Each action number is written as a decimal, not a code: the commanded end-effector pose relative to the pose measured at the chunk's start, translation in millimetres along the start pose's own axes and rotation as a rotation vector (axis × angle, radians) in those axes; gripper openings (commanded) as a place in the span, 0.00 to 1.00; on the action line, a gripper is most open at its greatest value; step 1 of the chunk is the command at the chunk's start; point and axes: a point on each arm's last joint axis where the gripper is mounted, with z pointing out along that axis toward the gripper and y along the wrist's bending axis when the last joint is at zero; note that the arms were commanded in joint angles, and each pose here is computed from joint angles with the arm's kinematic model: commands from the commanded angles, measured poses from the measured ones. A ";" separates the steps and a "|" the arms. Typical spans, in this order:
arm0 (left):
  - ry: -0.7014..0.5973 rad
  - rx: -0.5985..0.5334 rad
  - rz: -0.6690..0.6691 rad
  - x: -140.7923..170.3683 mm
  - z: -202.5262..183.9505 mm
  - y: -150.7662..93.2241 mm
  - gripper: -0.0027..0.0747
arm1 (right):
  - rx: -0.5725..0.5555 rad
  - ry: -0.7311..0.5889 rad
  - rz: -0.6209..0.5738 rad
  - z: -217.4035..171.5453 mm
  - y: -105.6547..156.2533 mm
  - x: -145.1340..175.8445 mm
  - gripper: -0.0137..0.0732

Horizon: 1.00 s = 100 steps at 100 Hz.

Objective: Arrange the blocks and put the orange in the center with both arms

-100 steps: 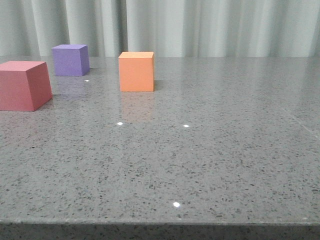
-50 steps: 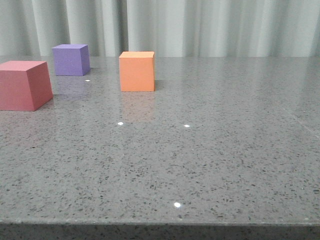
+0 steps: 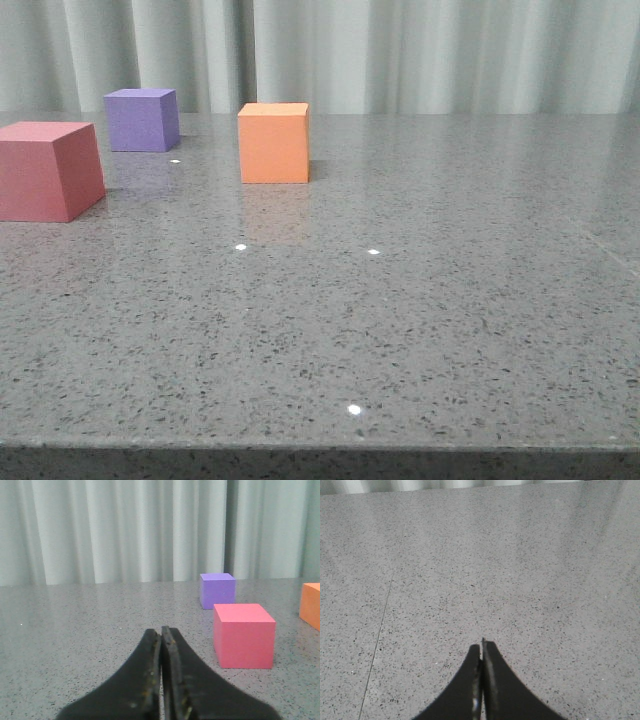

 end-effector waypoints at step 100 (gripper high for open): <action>0.414 0.074 -0.140 -175.6 52.3 -10.9 0.01 | -0.019 -0.098 -0.016 -3.7 1.8 -14.5 0.03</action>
